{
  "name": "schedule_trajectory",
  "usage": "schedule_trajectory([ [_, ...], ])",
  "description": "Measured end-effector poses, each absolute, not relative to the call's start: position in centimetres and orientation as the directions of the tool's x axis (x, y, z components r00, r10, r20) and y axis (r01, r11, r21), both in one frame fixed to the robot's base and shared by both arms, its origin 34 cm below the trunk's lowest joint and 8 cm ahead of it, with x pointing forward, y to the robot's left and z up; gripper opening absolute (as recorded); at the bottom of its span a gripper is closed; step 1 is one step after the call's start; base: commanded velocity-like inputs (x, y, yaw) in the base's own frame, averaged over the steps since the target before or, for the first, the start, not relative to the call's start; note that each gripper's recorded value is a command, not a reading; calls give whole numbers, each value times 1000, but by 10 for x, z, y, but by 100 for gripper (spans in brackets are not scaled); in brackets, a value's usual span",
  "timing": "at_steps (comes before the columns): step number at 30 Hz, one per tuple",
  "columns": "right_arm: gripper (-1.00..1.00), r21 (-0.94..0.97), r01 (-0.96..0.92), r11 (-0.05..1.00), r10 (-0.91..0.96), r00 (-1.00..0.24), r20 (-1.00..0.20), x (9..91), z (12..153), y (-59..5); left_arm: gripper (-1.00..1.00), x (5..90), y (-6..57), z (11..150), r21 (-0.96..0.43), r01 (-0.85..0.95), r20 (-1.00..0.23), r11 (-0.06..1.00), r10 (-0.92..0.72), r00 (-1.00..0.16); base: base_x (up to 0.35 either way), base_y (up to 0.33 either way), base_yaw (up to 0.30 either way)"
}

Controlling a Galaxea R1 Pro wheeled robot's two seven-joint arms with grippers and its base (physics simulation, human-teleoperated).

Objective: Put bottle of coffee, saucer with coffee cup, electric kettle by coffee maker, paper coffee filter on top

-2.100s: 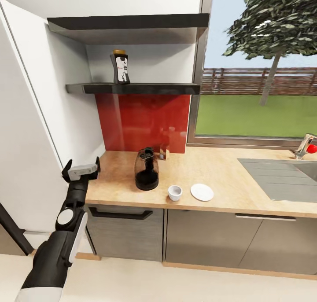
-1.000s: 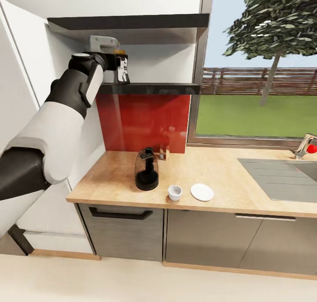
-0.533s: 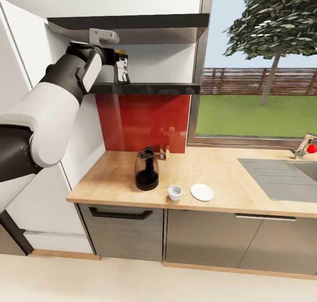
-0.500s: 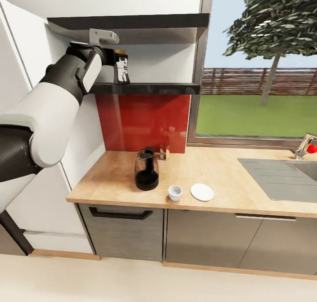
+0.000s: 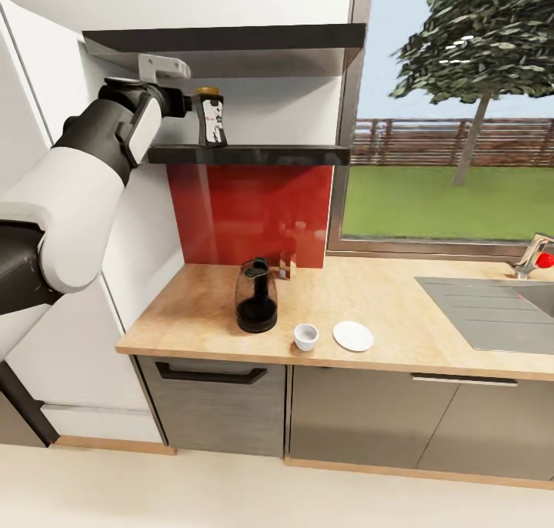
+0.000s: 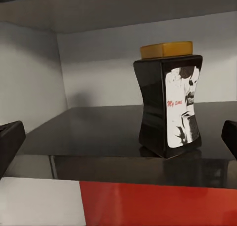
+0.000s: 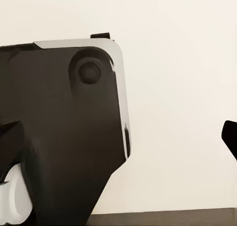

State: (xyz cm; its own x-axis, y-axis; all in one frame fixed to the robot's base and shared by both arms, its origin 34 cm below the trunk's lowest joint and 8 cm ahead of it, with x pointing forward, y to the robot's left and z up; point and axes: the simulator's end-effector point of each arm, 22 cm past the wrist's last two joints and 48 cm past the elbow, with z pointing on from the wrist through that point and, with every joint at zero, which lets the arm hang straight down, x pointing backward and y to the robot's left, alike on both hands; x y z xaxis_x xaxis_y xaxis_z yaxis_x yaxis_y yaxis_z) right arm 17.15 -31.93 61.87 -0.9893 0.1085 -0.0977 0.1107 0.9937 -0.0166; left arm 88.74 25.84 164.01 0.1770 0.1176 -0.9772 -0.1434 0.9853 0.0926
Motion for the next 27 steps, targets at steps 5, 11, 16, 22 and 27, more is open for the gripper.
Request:
schedule_trajectory([
  [5, 100, -12, 87, 996, 85, -992, -93, 170, 618, -316, 100, 887, 263, 1641, 92, -152, -977, 984, 119, 178, 0, 0, 0],
  [11, 100, 81, 57, 995, 65, -994, -90, 170, 619, -296, 100, 887, 265, 1641, 94, -157, -976, 983, 122, 181, 0, 0, 0],
  [16, 100, 122, 52, 991, 63, -994, -91, 171, 620, -289, 100, 887, 266, 1640, 94, -160, -976, 983, 123, 178, 0, 0, 0],
  [22, 100, 128, 52, 990, 64, -994, -94, 172, 621, -288, 100, 887, 265, 1640, 86, -154, -977, 984, 114, 178, 54, 0, 0],
  [27, 100, 128, 52, 990, 64, -993, -94, 172, 621, -288, 100, 888, 263, 1638, 83, -146, -978, 986, 108, 176, 269, 0, 0],
])
